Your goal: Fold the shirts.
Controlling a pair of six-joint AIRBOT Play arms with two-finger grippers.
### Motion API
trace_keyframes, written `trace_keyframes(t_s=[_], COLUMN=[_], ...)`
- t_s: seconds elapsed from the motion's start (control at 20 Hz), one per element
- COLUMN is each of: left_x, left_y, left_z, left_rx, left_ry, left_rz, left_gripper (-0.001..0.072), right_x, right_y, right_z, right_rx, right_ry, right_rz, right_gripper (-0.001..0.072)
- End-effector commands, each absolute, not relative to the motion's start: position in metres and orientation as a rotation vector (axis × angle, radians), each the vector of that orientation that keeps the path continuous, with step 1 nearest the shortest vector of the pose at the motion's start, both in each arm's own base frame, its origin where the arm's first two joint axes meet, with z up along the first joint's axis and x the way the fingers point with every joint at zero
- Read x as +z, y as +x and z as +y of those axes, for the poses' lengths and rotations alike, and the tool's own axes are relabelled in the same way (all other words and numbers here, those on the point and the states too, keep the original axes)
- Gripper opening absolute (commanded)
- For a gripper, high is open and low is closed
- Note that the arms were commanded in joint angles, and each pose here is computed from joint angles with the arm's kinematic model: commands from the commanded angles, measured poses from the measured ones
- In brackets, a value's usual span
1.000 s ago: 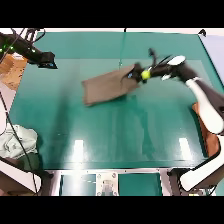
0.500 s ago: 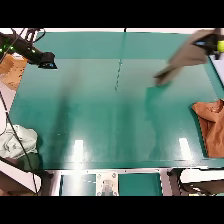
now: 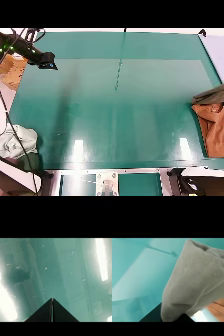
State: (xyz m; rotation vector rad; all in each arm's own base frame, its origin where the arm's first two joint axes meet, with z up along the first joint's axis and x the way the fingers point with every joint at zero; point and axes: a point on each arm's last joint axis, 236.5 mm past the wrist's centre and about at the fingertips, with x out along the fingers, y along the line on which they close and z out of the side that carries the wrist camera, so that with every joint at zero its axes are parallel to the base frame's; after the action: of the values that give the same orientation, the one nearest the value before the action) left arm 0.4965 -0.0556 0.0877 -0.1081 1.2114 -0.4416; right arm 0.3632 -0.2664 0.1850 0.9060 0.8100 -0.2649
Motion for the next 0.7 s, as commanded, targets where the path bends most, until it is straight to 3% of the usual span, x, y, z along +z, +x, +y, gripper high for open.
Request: trace_keyframes(t_s=[0.0, 0.3, 0.65], left_x=[0.086, 0.086, 0.085], left_y=[0.491, 0.487, 0.486], left_z=[-0.056, -0.056, -0.057], left_rx=[-0.449, -0.455, -0.459], left_ry=[-0.108, -0.108, -0.109], left_rz=[1.236, 1.249, 1.255], left_gripper=[0.0024, 0.0024, 0.0024], right_x=[0.169, 0.137, 0.050], right_y=[0.315, 0.224, 0.149], right_z=[-0.293, -0.299, -0.281], right_rx=[-0.444, -0.789, -1.001], right_ry=[0.857, 0.896, 0.983], right_rz=[0.912, 1.204, 1.560], right_gripper=[0.0016, 0.0016, 0.0018])
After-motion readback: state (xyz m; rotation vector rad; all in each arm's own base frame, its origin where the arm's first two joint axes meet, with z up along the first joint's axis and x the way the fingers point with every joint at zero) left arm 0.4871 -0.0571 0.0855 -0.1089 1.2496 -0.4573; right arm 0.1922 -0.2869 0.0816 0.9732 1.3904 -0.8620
